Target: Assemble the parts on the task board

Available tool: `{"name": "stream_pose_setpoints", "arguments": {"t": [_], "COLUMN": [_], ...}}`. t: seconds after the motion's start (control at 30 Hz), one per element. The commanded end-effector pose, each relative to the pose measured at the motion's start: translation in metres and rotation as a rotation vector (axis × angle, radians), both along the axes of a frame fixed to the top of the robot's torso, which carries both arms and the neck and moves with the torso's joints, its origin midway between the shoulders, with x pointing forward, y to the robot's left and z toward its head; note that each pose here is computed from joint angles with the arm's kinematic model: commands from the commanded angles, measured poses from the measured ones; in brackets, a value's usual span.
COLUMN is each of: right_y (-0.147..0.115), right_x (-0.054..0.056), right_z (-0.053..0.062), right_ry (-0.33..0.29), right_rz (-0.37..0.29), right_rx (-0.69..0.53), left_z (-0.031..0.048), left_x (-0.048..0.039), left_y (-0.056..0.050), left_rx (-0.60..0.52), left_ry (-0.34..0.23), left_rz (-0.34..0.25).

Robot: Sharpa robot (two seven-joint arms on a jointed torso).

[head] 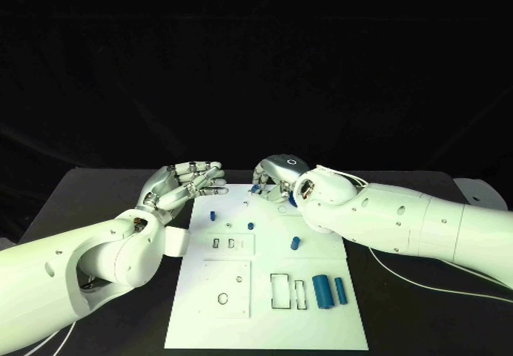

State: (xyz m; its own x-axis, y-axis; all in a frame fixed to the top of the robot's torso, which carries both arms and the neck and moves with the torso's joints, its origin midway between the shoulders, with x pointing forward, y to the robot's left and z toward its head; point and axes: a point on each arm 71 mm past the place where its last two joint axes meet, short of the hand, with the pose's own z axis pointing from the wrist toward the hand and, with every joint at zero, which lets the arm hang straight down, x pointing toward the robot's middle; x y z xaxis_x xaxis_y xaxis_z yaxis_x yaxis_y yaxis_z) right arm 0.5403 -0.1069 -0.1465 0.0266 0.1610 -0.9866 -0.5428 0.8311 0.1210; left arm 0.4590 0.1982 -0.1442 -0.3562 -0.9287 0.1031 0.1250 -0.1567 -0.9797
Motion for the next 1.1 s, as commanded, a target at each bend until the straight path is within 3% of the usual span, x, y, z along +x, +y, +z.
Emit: {"name": "stream_pose_setpoints", "arguments": {"t": [0.03, 1.1], "right_y": [0.002, 0.013], "right_x": [0.001, 0.008], "right_z": [-0.001, -0.008], "right_ry": [0.001, 0.034], "right_rz": [-0.007, -0.025], "right_rx": [-0.004, -0.024], "left_z": [0.0015, 0.0007], "left_x": [-0.0001, 0.0014], "left_y": [-0.003, -0.005], "left_rx": [-0.006, -0.006], "left_ry": [-0.008, -0.004], "left_rz": [-0.019, -0.022]}}
